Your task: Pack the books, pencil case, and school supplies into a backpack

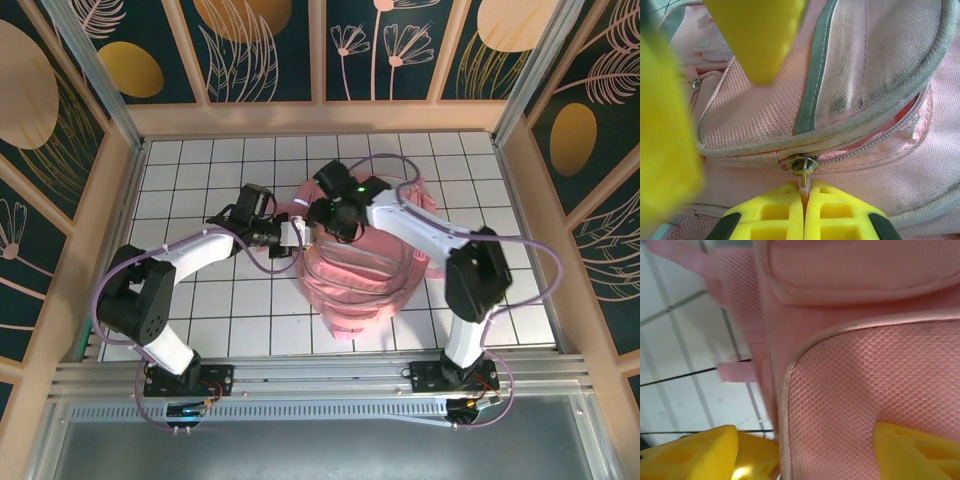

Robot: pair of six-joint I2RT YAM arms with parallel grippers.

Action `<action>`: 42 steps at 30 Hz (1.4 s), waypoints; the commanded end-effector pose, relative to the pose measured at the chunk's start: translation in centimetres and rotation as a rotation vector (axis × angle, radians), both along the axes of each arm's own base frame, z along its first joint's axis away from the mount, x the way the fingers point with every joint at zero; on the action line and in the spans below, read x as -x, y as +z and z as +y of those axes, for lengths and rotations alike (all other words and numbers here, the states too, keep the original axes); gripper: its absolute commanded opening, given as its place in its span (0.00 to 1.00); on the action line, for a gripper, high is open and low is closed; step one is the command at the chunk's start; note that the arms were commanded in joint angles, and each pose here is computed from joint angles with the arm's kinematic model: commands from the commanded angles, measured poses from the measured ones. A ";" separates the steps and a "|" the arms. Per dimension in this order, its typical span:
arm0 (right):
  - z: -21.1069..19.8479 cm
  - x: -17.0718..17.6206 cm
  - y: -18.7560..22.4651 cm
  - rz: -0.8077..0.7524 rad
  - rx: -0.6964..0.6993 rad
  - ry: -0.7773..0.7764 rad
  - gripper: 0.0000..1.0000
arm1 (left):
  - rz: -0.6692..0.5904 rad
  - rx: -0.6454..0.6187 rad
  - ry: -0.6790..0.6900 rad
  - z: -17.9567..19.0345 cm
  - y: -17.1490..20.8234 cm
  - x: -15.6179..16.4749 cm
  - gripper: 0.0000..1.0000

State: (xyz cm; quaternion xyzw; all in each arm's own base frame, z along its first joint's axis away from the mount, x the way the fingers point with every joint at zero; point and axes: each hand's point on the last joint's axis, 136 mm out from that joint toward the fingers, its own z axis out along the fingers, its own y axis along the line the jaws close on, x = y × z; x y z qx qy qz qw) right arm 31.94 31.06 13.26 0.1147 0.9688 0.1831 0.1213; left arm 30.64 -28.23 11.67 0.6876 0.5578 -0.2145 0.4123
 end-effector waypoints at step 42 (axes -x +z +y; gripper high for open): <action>-0.7 -8.9 -3.1 -0.061 0.063 0.025 0.00 | 0.304 0.397 0.576 -3.9 11.7 6.3 0.62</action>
